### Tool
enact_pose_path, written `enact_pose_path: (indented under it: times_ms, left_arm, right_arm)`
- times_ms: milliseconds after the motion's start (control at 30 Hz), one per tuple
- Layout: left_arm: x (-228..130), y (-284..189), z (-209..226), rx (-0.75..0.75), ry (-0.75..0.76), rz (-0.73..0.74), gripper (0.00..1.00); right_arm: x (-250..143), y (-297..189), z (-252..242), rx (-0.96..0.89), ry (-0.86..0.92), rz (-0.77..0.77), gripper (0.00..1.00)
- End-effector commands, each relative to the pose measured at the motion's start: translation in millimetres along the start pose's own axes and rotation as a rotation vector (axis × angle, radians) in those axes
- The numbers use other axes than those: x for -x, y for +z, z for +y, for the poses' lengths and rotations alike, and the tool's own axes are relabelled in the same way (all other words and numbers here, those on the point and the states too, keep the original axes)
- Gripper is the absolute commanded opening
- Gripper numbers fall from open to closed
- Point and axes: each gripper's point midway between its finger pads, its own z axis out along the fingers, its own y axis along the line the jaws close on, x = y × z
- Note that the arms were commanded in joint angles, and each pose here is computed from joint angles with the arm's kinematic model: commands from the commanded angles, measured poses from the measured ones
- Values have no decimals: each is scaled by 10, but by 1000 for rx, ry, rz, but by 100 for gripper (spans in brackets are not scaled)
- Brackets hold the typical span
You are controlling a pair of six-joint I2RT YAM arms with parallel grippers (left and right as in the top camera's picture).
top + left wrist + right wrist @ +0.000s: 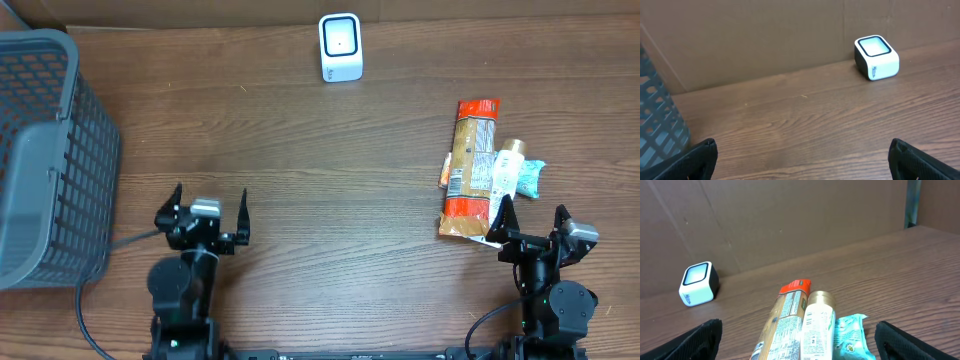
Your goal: Scan the item barcode
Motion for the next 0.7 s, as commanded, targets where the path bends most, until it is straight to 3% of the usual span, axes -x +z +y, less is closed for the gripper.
enact_pose_path:
  times_ms: [0, 333, 467, 667]
  left_arm:
    - [-113, -82, 16, 31, 29, -31, 100]
    - [-431, -221, -85, 3, 24, 54, 100]
    - [-171, -282, -40, 28, 32, -60, 100]
    - [-206, -275, -74, 13, 31, -46, 100]
  right_arm:
    - [-16, 1, 3, 4, -2, -4, 100]
    - [-16, 1, 3, 4, -2, -4, 100]
    - [-16, 1, 3, 4, -2, -4, 100]
    - [-16, 1, 3, 4, -2, -4, 100]
